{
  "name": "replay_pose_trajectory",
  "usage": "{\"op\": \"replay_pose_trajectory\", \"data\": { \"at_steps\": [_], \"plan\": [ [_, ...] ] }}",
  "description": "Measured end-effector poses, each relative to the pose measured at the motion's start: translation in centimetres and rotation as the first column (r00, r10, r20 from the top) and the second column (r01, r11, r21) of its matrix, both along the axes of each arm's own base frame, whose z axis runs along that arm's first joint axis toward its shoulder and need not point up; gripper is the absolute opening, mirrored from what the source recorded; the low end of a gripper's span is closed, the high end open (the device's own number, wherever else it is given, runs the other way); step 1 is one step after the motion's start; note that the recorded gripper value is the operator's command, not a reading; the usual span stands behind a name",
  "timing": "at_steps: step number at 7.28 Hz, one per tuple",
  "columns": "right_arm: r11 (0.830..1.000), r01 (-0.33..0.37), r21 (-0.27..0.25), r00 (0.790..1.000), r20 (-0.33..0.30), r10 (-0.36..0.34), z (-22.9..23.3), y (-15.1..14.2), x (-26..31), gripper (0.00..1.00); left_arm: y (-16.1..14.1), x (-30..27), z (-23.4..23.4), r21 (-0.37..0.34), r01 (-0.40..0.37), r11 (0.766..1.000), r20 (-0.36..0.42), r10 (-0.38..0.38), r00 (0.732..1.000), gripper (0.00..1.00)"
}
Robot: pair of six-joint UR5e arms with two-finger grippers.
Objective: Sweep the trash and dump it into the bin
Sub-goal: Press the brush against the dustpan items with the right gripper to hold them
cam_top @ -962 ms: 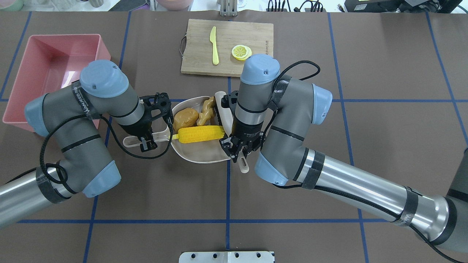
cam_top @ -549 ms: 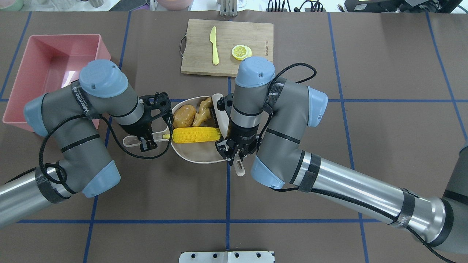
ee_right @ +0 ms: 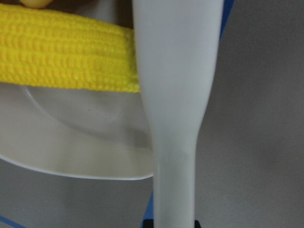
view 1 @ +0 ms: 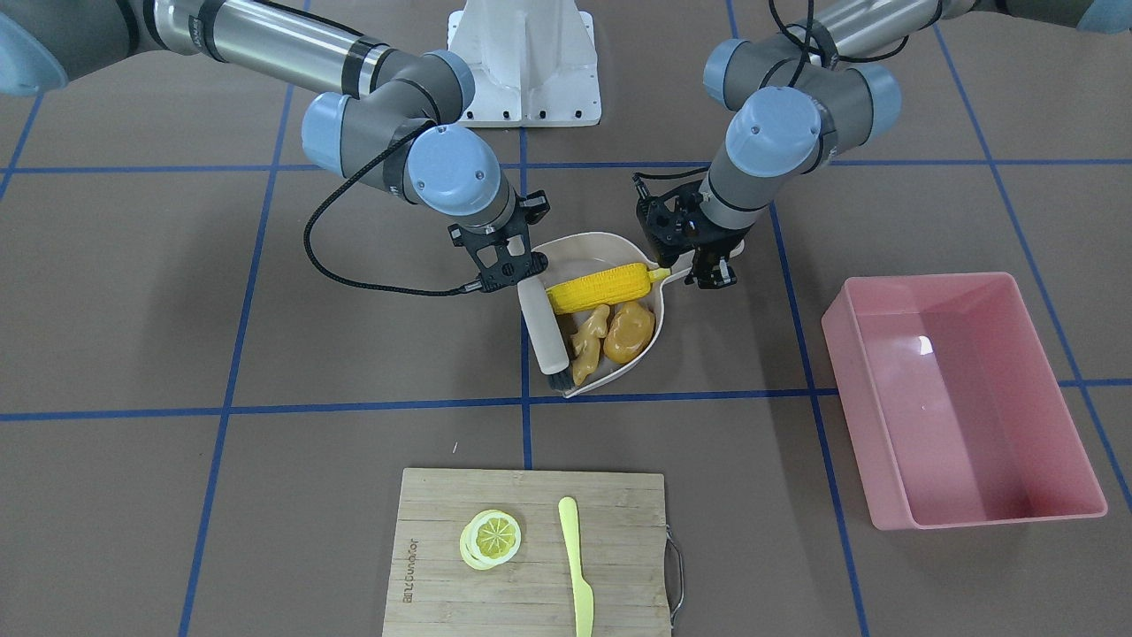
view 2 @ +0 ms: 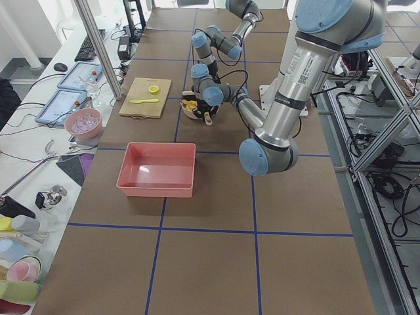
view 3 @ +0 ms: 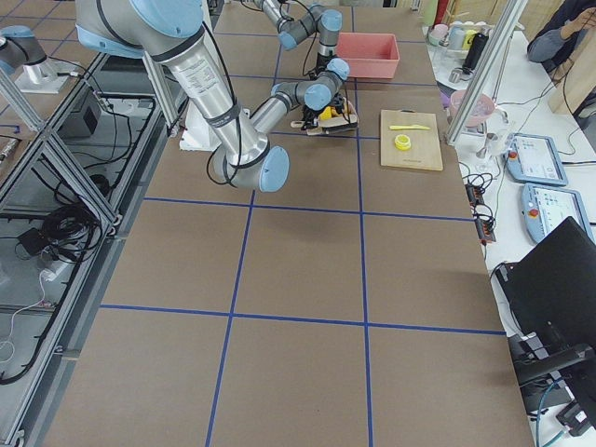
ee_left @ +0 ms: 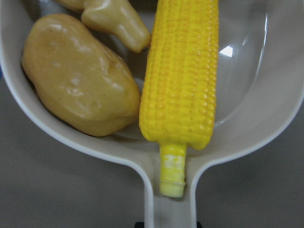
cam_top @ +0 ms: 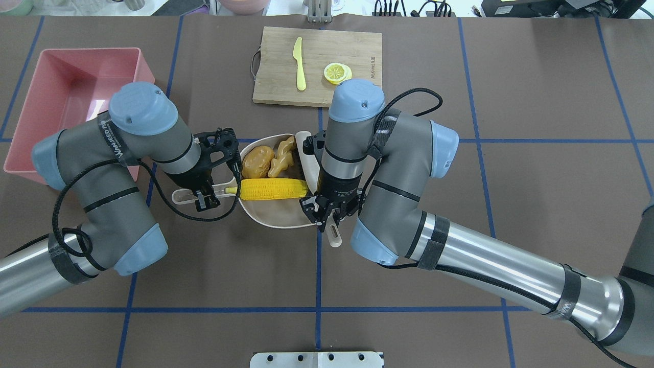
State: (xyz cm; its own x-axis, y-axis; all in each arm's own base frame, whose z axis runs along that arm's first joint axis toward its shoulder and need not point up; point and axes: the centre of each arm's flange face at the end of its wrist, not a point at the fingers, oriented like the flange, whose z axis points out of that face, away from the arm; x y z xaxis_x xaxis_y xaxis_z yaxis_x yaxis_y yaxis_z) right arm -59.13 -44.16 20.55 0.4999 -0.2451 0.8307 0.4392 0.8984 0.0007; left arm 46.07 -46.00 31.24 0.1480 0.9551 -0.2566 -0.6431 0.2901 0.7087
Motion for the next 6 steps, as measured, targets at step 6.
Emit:
{"op": "replay_pose_trajectory", "data": {
  "at_steps": [6],
  "plan": [
    [0.999,-0.042,-0.013,0.999,-0.012,0.042,-4.2,1.0,5.4,0.0,0.1,-1.8,-2.1,0.063,0.041,0.997,-0.118,-0.033,0.992,0.0]
  ]
}}
